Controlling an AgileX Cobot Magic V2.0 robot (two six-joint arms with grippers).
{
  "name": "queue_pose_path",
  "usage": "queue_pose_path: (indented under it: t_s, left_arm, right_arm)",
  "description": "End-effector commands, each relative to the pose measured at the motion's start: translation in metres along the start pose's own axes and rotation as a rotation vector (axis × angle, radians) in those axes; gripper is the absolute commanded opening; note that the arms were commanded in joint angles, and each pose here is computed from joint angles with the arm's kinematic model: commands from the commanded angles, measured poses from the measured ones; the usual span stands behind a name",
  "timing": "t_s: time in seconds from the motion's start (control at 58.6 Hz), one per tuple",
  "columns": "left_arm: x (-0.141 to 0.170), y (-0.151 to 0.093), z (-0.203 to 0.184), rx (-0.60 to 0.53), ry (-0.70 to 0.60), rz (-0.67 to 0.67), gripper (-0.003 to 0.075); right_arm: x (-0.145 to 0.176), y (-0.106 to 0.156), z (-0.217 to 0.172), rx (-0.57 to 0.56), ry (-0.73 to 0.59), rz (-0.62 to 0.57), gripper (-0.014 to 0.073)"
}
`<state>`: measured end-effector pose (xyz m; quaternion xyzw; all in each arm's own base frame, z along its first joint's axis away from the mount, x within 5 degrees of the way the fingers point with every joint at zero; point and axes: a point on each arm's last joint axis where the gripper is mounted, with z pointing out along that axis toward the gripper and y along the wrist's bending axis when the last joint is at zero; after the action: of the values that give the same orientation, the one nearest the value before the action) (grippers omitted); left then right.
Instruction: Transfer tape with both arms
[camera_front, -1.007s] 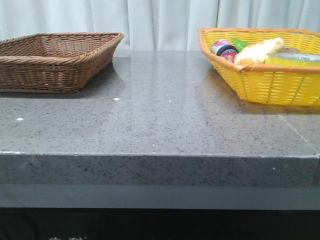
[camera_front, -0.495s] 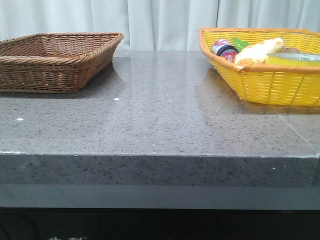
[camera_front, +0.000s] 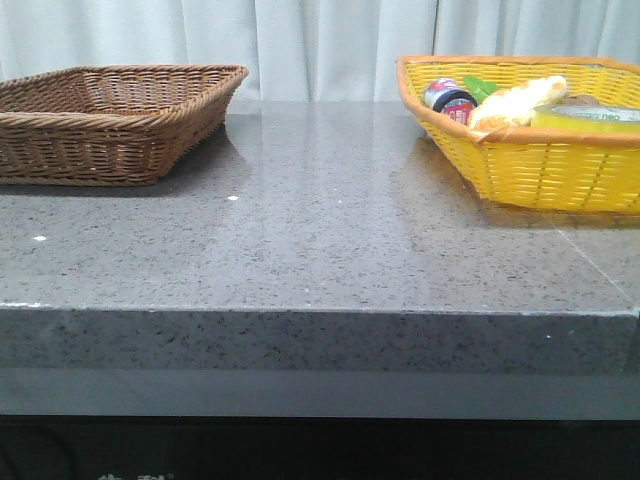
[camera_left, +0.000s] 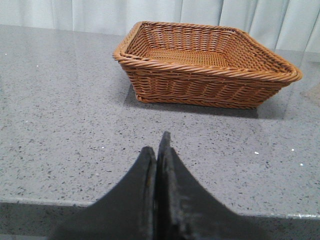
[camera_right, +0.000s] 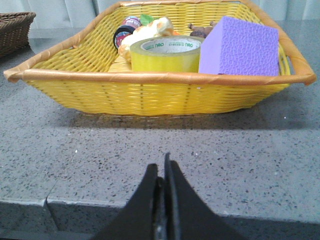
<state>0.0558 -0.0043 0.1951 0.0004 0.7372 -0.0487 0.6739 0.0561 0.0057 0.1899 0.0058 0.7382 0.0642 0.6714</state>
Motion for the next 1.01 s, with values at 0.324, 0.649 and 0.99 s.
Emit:
queue_pose_path:
  t_s: [0.324, 0.649, 0.99]
  left_arm:
    - [-0.010, 0.000, -0.002, 0.005, -0.153, -0.017, -0.0020]
    - [-0.095, -0.006, -0.009, 0.014, -0.232, -0.016, -0.0020]
    - [-0.154, -0.011, 0.034, 0.007, -0.105, -0.017, -0.0020]
  right_arm:
    - [-0.033, 0.002, -0.009, -0.001, -0.193, -0.006, -0.0058]
    - [-0.104, 0.011, -0.017, -0.016, -0.203, -0.010, -0.0058]
    - [-0.170, 0.016, 0.017, -0.009, -0.174, -0.008, -0.0058]
